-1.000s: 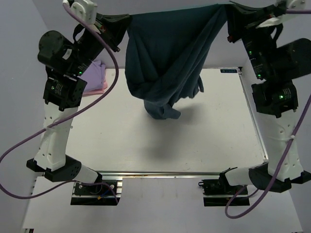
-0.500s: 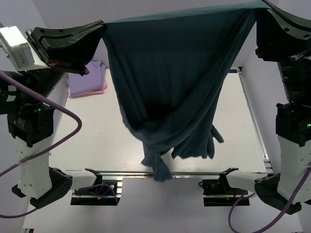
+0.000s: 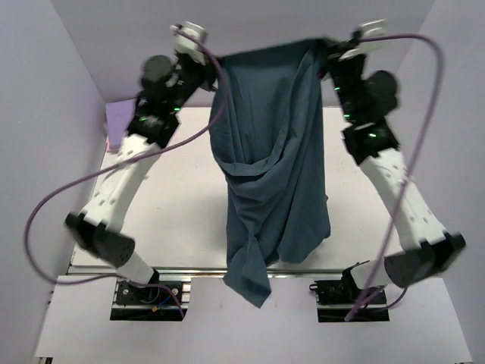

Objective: Fold and stack the t-shirts
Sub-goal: Flatten out the tshirt

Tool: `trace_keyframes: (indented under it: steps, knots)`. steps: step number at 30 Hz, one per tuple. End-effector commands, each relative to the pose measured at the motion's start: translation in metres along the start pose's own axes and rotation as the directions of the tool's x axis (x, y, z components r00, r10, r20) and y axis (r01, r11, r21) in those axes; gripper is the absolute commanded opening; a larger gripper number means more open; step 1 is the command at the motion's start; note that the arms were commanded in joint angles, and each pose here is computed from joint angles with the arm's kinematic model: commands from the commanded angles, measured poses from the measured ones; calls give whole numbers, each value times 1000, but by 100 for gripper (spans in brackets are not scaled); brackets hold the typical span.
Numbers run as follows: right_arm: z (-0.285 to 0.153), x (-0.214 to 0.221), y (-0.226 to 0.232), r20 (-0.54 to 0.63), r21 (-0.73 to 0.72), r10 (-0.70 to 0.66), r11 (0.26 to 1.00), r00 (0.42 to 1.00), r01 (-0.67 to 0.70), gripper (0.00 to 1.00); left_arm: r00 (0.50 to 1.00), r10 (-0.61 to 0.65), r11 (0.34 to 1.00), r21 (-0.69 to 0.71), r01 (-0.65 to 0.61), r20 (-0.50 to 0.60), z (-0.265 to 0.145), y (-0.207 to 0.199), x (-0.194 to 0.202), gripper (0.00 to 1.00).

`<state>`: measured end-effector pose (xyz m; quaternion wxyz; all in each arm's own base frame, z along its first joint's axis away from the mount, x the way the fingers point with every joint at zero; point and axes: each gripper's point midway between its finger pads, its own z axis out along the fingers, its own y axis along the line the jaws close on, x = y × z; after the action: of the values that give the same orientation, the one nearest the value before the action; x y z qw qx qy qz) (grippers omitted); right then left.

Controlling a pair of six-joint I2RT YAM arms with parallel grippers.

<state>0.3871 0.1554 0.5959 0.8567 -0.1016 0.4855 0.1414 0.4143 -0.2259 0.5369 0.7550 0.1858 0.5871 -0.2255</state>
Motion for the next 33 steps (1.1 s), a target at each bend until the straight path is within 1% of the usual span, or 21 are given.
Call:
trace_keyframes:
  steps: [1, 4, 6, 7, 8, 9, 10, 11, 12, 13, 14, 18, 20, 21, 22, 26, 28, 29, 30, 32, 33]
  knots:
    - [6, 101, -31, -137, 169, -31, 984, 990, 54, 0, 986, -19, 989, -149, -6, -165, 24, 40, 98, 0]
    - [8, 204, -39, -313, 219, -22, 971, 950, 95, 0, 939, -100, 983, -181, 41, -330, 46, 52, 203, 0]
    - [1, 278, -39, -468, 211, -29, 967, 883, 144, 0, 908, -143, 973, -223, 57, -394, 54, 71, 241, 0]
    - [7, 307, -40, -530, 200, -39, 965, 847, 170, 0, 864, -180, 964, -260, 60, -469, 59, 77, 293, 0]
    - [8, 325, -40, -569, 199, -38, 963, 821, 182, 0, 864, -197, 958, -280, 68, -463, 67, 88, 294, 0]
    - [-2, 365, -43, -679, 188, -35, 957, 733, 220, 21, 851, -208, 954, -293, 67, -483, 69, 99, 308, 0]
    - [8, 382, -41, -696, 184, -29, 959, 717, 217, 35, 820, -241, 947, -310, 81, -520, 67, 99, 326, 13]
    - [5, 395, -39, -726, 176, -20, 961, 687, 215, 49, 808, -250, 946, -314, 85, -534, 72, 107, 343, 40]
    - [-3, 422, -37, -778, 158, -18, 962, 628, 224, 79, 801, -253, 947, -308, 90, -542, 74, 106, 347, 55]
    - [-1, 422, -36, -780, 161, -13, 962, 626, 220, 90, 796, -255, 947, -310, 89, -549, 73, 106, 350, 74]
    - [2, 422, -28, -778, 159, -5, 966, 628, 204, 90, 796, -258, 944, -318, 87, -547, 72, 112, 350, 100]
    - [-2, 403, -30, -760, 196, 60, 971, 647, 141, 90, 824, -238, 948, -307, 82, -515, 64, 109, 328, 100]
    - [-13, 405, -27, -779, 192, 66, 972, 624, 136, 90, 832, -222, 952, -299, 71, -508, 61, 108, 315, 100]
    - [-9, 385, -28, -754, 216, 92, 970, 650, 113, 90, 837, -210, 954, -292, 62, -505, 59, 108, 309, 100]
    - [-18, 388, -24, -775, 206, 98, 973, 624, 102, 90, 833, -211, 956, -284, 68, -511, 57, 105, 304, 100]
    - [-42, 373, -19, -789, 257, 186, 966, 585, 40, 90, 782, -205, 968, -242, 72, -589, 35, 77, 300, 100]
    - [-71, 364, -19, -803, 302, 240, 953, 546, 26, 90, 721, -238, 965, -241, 101, -651, 6, 64, 309, 100]
    - [-106, 379, -19, -834, 326, 271, 945, 481, 34, 90, 724, -242, 968, -210, 136, -646, -3, 49, 296, 100]
    - [-98, 351, -19, -800, 341, 286, 940, 528, 8, 90, 695, -248, 968, -204, 148, -675, -10, 36, 314, 100]
    - [-149, 375, -20, -837, 378, 324, 925, 442, 38, 90, 658, -262, 965, -186, 184, -706, -41, 10, 324, 100]
    - [-151, 354, -21, -814, 395, 337, 918, 474, 25, 90, 642, -245, 968, -149, 202, -727, -50, -11, 328, 100]
